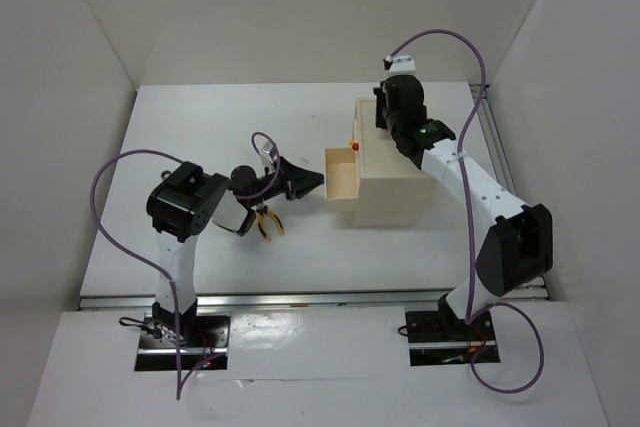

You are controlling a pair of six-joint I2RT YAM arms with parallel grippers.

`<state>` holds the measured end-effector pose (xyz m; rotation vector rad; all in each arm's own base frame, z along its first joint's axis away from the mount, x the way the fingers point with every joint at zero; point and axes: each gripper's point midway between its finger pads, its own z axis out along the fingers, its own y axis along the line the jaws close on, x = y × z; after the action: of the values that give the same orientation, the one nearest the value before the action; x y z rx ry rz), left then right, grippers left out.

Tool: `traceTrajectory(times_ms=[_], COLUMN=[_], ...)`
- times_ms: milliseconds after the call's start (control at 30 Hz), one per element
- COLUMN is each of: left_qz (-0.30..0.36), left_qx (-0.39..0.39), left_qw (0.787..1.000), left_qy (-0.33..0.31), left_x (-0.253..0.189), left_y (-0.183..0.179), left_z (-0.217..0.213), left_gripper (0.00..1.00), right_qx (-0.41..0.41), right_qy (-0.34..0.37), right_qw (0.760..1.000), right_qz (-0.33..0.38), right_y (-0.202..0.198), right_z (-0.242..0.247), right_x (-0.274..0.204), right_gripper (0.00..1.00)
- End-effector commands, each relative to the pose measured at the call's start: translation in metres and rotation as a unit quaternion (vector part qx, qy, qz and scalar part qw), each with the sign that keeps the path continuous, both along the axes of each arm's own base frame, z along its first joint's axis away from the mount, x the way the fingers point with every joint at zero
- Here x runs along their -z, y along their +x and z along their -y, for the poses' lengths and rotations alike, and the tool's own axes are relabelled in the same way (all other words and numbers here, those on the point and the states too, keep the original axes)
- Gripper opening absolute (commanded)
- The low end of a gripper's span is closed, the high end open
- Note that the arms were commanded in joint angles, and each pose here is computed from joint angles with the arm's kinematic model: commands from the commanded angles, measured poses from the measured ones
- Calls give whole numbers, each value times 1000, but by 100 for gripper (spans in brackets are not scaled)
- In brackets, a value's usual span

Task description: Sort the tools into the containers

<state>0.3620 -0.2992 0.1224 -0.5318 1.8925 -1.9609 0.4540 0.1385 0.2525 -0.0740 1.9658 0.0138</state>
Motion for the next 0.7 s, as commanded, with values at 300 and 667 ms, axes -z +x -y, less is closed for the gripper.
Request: traceTrajectory(times_ms=[300,667], left_qz=[180,169], left_qx=[-27,-47], left_qw=[983,985], left_qy=[-15,-6], left_x=[-39,-33], left_y=[-4,0], left_z=[-45,-65], left_gripper=[0,0], right_qx=[-14,-14], right_qy=[-80,-82], right_qw=[975,974], right_qz=[-206,-210], right_y=[-53,-53], right_z=[14,14], right_x=[116,120], right_gripper=[0,0])
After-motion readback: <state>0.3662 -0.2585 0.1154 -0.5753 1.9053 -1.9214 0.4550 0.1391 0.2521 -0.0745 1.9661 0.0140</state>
